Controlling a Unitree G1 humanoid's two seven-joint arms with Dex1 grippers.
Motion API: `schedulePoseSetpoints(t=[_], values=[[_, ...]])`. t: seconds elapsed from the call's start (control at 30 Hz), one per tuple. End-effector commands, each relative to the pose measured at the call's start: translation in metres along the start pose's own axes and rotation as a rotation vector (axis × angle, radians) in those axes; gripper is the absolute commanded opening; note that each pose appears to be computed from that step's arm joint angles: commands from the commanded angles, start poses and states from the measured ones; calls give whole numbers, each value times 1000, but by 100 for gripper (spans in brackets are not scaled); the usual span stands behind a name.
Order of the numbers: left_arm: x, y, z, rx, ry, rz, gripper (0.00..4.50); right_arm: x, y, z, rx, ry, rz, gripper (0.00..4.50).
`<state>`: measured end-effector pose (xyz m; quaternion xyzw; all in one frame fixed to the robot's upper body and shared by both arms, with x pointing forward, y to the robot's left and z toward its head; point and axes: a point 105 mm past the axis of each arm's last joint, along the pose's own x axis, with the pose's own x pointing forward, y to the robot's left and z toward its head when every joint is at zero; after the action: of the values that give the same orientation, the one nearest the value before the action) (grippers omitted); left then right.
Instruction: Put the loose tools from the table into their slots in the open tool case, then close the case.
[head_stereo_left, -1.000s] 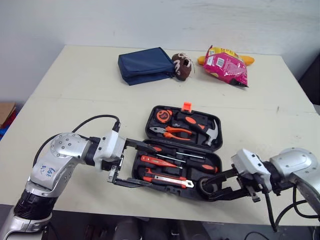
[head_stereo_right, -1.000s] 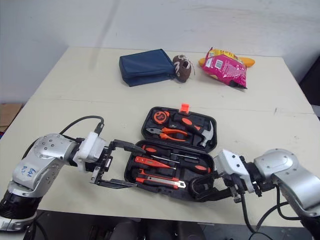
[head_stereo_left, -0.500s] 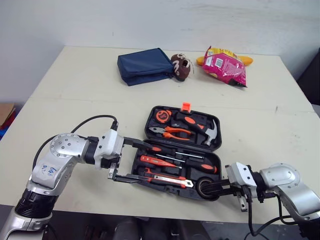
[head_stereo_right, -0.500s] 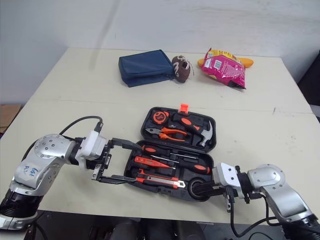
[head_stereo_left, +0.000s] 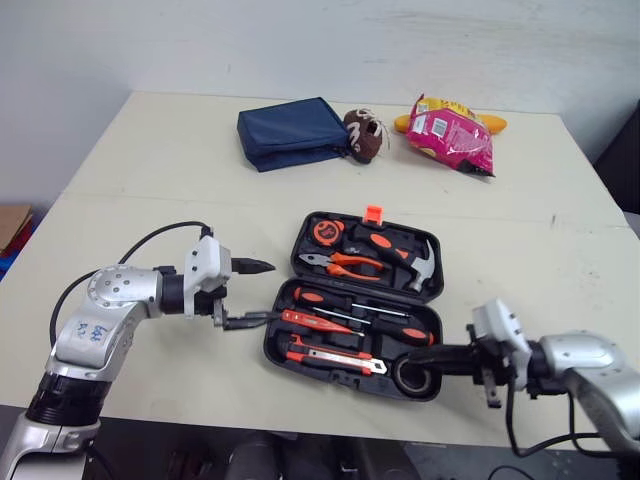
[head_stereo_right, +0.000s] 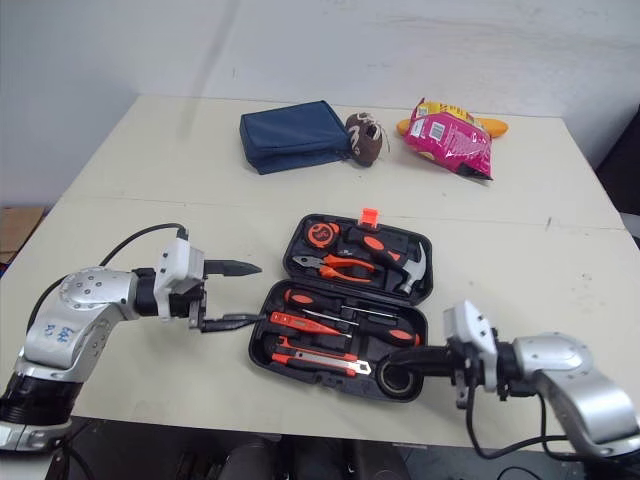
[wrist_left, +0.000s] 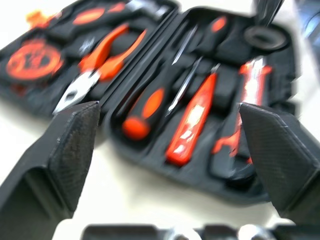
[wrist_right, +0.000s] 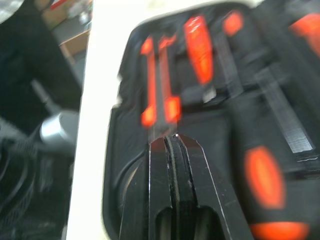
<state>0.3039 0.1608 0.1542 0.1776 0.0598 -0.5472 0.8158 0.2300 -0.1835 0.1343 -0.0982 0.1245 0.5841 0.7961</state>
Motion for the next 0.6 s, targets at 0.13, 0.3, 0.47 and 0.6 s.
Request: schedulePoseSetpoints(t=[0.13,0.3,0.47,0.6], values=[[15,26,-12,-19,58,85,115,-33,-52,-20,-9,77,-281,0],[32,32,-29,-51,129,71,6,-24,-68,-43,-50,190,-300,0],[49,28,-28,-35,113,24,6,-3,-70,-42,-61,171,-275,0],[67,24,-27,-50,83,16,6,13,-73,-38,-85,155,-266,0]])
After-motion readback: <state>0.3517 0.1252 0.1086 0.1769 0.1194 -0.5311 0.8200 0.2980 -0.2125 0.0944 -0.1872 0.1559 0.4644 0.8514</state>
